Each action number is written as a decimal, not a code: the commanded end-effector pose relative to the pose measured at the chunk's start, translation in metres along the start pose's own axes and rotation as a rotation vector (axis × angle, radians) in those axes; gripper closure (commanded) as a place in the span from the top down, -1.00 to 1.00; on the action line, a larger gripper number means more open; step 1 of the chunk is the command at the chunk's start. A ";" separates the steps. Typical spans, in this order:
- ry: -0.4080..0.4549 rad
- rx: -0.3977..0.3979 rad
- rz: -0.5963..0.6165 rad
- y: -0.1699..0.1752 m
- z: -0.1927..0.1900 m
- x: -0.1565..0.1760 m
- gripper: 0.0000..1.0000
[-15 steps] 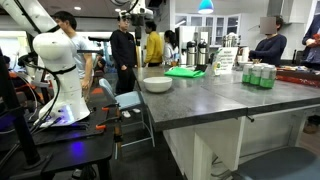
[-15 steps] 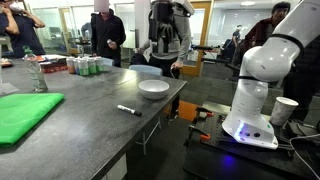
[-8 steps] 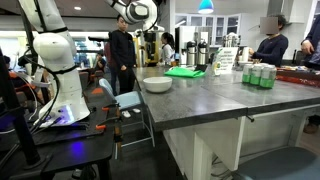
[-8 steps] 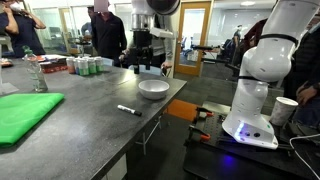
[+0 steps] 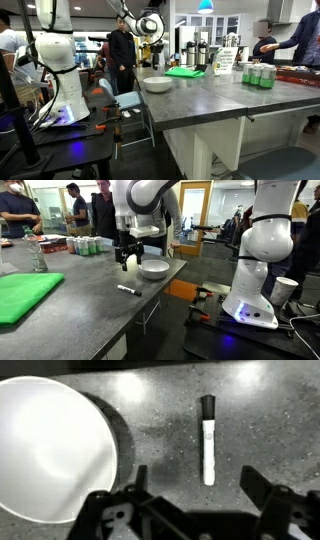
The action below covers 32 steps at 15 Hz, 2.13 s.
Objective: Put the marker in the bowl
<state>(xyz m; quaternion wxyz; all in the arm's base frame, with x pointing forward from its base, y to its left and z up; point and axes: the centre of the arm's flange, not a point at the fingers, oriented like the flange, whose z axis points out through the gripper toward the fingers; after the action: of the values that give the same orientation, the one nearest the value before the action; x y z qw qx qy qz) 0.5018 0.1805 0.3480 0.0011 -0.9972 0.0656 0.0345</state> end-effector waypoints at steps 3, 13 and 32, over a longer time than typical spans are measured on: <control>-0.039 -0.034 0.006 -0.037 0.027 0.010 1.00; -0.102 -0.032 -0.042 -0.056 0.080 0.025 0.35; -0.167 0.026 -0.017 -0.039 0.024 0.026 -0.91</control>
<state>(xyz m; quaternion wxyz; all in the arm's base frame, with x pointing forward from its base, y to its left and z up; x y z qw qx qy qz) 0.5433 0.2279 0.2895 0.0150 -0.9920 0.0711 0.1030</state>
